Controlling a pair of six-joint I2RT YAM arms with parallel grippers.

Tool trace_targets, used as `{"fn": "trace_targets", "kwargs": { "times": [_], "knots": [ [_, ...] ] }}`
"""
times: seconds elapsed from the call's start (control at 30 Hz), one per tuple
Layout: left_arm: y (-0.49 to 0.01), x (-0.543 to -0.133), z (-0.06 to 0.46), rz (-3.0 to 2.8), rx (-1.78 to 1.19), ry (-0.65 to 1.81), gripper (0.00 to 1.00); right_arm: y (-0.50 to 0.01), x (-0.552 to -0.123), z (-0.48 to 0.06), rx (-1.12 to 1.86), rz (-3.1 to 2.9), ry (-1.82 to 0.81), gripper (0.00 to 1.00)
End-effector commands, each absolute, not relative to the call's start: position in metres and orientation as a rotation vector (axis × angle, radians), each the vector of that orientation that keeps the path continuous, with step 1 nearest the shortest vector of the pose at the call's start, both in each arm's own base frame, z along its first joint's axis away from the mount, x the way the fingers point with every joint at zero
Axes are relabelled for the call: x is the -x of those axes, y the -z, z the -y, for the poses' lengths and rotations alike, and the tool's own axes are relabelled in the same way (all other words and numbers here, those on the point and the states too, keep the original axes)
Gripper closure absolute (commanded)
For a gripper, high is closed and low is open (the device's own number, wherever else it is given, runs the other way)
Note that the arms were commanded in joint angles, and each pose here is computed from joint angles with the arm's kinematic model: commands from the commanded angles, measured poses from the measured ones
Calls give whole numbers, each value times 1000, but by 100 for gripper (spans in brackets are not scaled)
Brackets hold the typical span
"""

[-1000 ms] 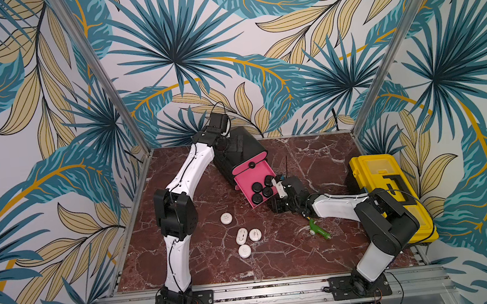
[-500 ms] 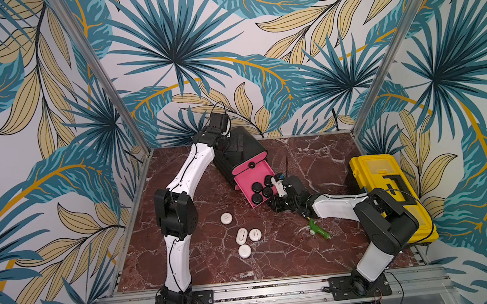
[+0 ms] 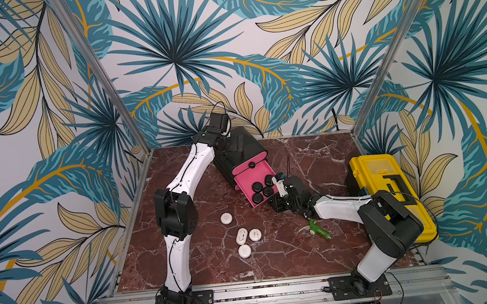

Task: Put the bluetooth earphones in the drawer according to color
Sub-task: Close the drawer of the storage box.

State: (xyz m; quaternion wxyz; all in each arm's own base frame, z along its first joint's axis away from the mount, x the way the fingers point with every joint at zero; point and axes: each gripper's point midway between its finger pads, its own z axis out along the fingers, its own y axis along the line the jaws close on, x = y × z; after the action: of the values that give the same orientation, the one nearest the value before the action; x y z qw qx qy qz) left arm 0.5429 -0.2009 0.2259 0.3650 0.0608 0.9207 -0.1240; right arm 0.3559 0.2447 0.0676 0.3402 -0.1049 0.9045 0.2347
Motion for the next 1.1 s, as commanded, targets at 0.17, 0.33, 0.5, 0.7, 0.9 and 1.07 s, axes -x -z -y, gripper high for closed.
{"fn": "trace_targets", "kwargs": {
  "times": [0.17,0.33,0.5,0.7,0.9,1.07],
  "knots": [
    [-169,-530,199,-2526,-166,324,3,-111,-366,-251,271,-2238,-641,77],
    [-165,-528,200,-2536,-169,330,3,-119,-376,-256,247,-2234,-647,77],
    [-159,-526,199,-2552,-166,337,3,-131,-388,-265,232,-2217,-672,78],
    [-155,-522,199,-2565,-171,348,4,-140,-412,-279,190,-2213,-692,77],
    [-151,-520,200,-2575,-173,356,4,-148,-433,-294,144,-2188,-738,77],
    [-148,-519,201,-2578,-171,371,4,-148,-449,-299,68,-2154,-763,76]
  ]
}}
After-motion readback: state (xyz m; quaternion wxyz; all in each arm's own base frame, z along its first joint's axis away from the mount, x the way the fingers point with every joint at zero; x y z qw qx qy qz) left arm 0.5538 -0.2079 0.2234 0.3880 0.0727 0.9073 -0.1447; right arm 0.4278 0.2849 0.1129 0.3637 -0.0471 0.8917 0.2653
